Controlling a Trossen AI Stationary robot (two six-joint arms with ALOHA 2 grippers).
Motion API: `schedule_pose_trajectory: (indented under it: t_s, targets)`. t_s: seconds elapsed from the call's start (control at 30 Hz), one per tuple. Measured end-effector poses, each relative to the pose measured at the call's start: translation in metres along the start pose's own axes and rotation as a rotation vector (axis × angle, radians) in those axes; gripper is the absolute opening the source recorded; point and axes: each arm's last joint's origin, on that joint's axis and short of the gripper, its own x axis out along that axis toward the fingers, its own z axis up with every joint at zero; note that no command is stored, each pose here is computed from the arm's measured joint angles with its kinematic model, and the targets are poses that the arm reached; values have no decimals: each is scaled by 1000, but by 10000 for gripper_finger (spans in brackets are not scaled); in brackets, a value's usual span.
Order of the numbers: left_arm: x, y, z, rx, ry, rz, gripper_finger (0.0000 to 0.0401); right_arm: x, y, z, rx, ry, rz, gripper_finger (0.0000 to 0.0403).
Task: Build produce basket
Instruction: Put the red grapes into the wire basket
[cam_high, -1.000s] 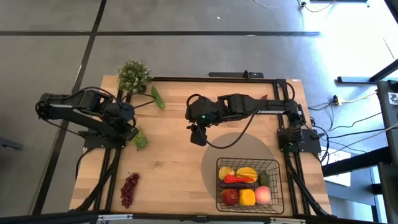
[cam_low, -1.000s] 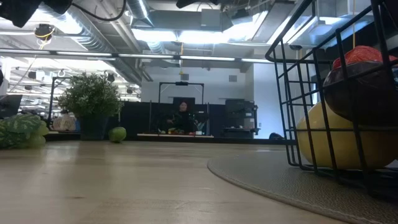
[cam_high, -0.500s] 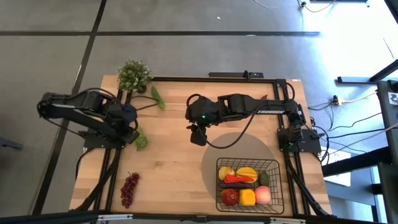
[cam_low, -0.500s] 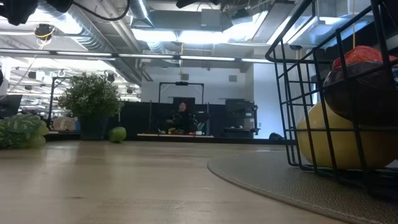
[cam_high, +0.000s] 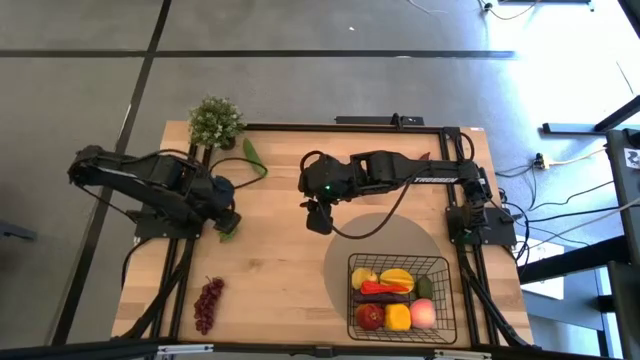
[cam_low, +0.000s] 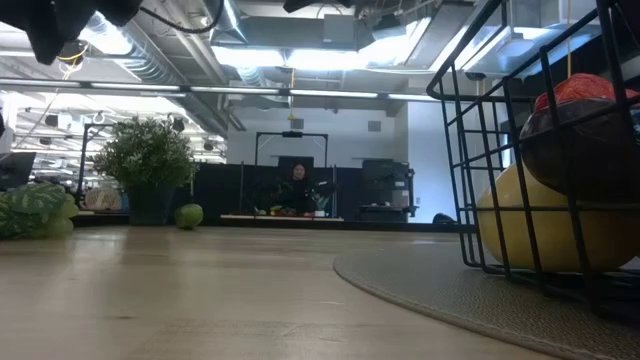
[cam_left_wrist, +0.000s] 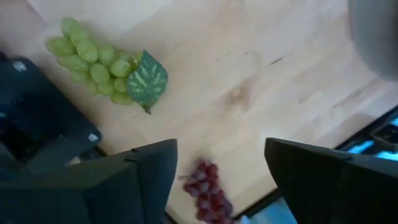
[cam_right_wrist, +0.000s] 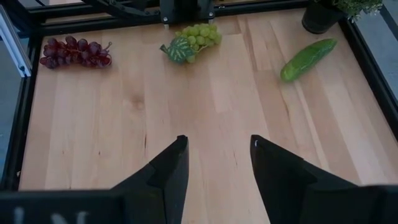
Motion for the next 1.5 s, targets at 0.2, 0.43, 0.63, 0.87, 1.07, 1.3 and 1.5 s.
schedule_pose_trajectory:
  t_s: [0.2,0.43,0.63,0.87,1.07,1.3,1.5]
  targets:
    - [10,-10,-11,228,13,42,243,0,0,0,0,0,0,162]
    - [27,-22,-38,149,146,122,244,0,0,0,0,-1,0,162]
    - [42,-31,-69,4,172,213,241,0,0,1,1,-10,2,162]
    - [66,-37,-110,-107,155,344,240,0,0,2,2,-17,3,162]
    - [98,-49,-141,-139,153,350,242,0,0,2,2,-17,3,162]
    - [127,-50,-164,-186,131,435,241,0,0,2,2,-17,3,162]
    - [143,-47,-174,-202,94,491,241,0,0,2,2,-17,3,162]
